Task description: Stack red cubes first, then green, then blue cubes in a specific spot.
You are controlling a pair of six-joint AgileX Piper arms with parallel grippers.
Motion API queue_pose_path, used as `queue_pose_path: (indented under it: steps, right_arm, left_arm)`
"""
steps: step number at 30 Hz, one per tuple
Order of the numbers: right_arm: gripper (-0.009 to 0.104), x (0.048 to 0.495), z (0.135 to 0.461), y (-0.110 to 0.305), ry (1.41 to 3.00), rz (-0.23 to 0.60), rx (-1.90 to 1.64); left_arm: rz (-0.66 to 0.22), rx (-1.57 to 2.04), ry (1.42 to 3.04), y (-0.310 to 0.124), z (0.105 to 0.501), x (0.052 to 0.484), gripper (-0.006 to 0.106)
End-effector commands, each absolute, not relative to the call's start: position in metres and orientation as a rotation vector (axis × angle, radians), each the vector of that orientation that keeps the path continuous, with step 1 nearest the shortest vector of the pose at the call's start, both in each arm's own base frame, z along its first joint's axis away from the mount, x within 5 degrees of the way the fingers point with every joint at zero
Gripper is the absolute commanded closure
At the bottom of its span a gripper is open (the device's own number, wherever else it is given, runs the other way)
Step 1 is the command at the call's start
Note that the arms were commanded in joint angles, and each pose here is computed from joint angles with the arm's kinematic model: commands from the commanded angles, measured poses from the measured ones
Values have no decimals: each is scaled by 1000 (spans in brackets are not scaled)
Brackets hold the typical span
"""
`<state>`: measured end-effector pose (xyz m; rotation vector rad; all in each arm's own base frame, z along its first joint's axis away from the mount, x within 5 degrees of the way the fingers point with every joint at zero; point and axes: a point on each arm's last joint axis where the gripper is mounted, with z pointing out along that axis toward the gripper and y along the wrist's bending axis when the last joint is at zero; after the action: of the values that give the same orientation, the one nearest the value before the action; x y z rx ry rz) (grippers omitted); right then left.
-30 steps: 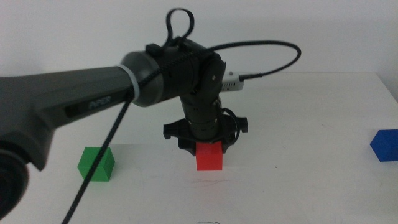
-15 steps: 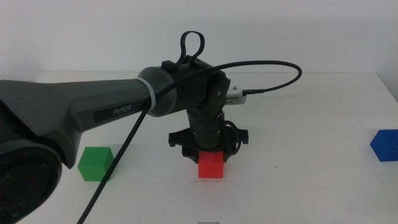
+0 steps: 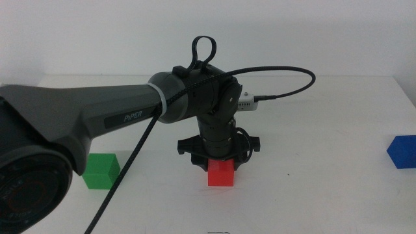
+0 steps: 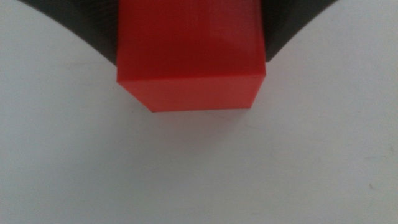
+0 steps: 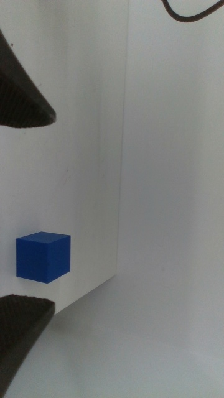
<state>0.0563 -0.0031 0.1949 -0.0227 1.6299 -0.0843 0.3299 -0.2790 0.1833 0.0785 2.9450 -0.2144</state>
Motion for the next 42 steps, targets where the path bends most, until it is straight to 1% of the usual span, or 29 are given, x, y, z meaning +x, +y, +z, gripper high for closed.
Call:
queue_pose_path:
  steps: [1, 2, 3, 5, 7, 8, 11, 16, 23, 28, 30, 32, 35, 36, 39, 40, 41, 42]
  right_arm:
    - [13, 53, 212, -2, 1507, -98, -37]
    - [13, 53, 212, -2, 1507, -98, -37]
    - [13, 53, 212, -2, 1507, -98, -37]
    - [13, 53, 212, -2, 1507, -98, -37]
    - [13, 53, 212, -2, 1507, -98, -37]
    - [13, 53, 212, -2, 1507, -98, -37]
    - [13, 53, 212, -2, 1507, -98, -37]
    - [13, 53, 212, -2, 1507, -98, -37]
    - [13, 53, 212, -2, 1507, -98, -37]
    - [13, 53, 212, -2, 1507, -98, -37]
    - [13, 53, 212, -2, 1507, -98, -37]
    - [13, 53, 212, -2, 1507, -98, -37]
    - [13, 53, 212, -2, 1507, -98, -37]
    - [13, 53, 212, -2, 1507, -98, -37]
    - [13, 53, 212, -2, 1507, -98, -37]
    - [13, 53, 212, -2, 1507, -98, -37]
    - [13, 53, 212, -2, 1507, -98, -37]
    - [13, 53, 212, -2, 1507, -98, -37]
  left_arm:
    - [-297, 63, 2905, -283, 198, 330, 87]
    - [-296, 63, 2906, -283, 198, 330, 62]
    - [-296, 63, 2906, -283, 198, 330, 55]
    - [-294, 64, 2905, -283, 198, 330, 26]
    - [-286, 70, 2901, -283, 198, 330, 12]
    - [-285, 71, 2901, -283, 198, 330, 6]
    - [-284, 70, 2902, -282, 199, 330, 7]
    - [-250, 85, 2897, -277, 209, 328, 7]
    - [-297, 84, 2844, -271, 242, 321, 7]
    - [-350, 85, 2774, -262, 277, 311, 7]
    - [-345, 94, 2743, -254, 295, 305, 7]
    - [-297, 110, 2717, -245, 311, 299, 7]
    - [-197, 126, 2682, -226, 334, 288, 7]
    - [-154, 128, 2680, -220, 341, 284, 7]
    - [25, 118, 2667, -193, 359, 276, 7]
    - [68, 113, 2672, -185, 363, 274, 7]
    - [100, 125, 2670, -176, 368, 273, 7]
    - [101, 146, 2662, -167, 372, 273, 7]
